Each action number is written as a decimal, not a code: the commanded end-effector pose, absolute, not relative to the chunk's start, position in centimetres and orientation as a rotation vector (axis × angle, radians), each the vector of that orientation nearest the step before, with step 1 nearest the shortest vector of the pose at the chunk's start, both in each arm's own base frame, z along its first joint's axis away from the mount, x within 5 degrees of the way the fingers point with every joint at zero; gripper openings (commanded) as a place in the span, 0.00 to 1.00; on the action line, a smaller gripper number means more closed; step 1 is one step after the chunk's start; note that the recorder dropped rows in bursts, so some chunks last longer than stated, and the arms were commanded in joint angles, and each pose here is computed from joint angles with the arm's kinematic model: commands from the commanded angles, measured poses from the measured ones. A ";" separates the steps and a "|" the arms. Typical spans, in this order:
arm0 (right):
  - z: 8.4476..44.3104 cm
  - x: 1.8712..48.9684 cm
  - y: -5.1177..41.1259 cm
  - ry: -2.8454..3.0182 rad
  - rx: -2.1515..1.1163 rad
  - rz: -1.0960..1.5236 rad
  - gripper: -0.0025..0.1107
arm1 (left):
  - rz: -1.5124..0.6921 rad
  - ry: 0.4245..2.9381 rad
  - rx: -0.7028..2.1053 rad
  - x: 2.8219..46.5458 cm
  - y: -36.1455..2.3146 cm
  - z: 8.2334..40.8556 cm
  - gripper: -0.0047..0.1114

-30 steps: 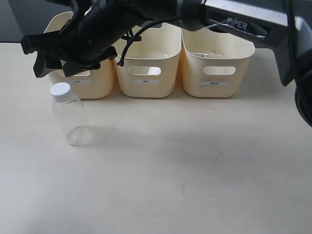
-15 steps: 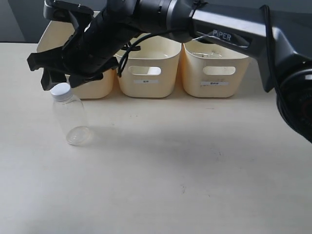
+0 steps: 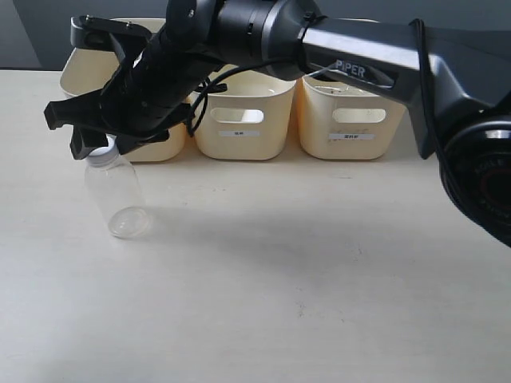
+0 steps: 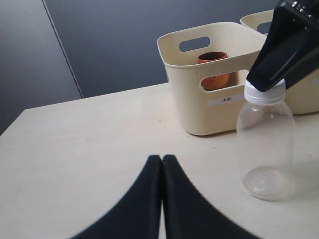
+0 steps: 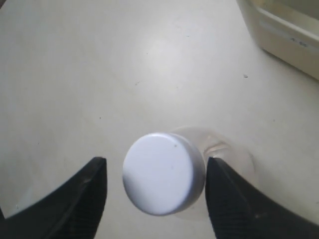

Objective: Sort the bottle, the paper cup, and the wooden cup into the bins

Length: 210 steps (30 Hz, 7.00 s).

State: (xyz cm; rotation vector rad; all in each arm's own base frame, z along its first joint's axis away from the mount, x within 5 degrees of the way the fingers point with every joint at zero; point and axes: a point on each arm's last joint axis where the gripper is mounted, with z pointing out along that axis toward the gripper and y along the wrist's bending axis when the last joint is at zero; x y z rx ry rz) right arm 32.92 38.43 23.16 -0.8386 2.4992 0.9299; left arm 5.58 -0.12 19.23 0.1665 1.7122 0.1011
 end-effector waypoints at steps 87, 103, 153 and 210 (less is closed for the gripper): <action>26.8 31.7 37.6 2.402 -0.940 0.686 0.03 | 0.093 1.708 0.164 5.6 -0.1 19.2 0.04; 35.0 30.8 31.8 2.327 -0.815 0.259 0.03 | 0.093 1.708 0.164 5.6 -0.1 19.2 0.04; 32.6 43.6 17.7 2.244 0.032 -0.171 0.02 | 0.093 1.708 0.164 5.6 -0.1 19.2 0.04; 29.9 41.1 15.3 2.517 -0.088 -0.571 0.94 | 0.093 1.708 0.164 5.6 -0.1 19.2 0.04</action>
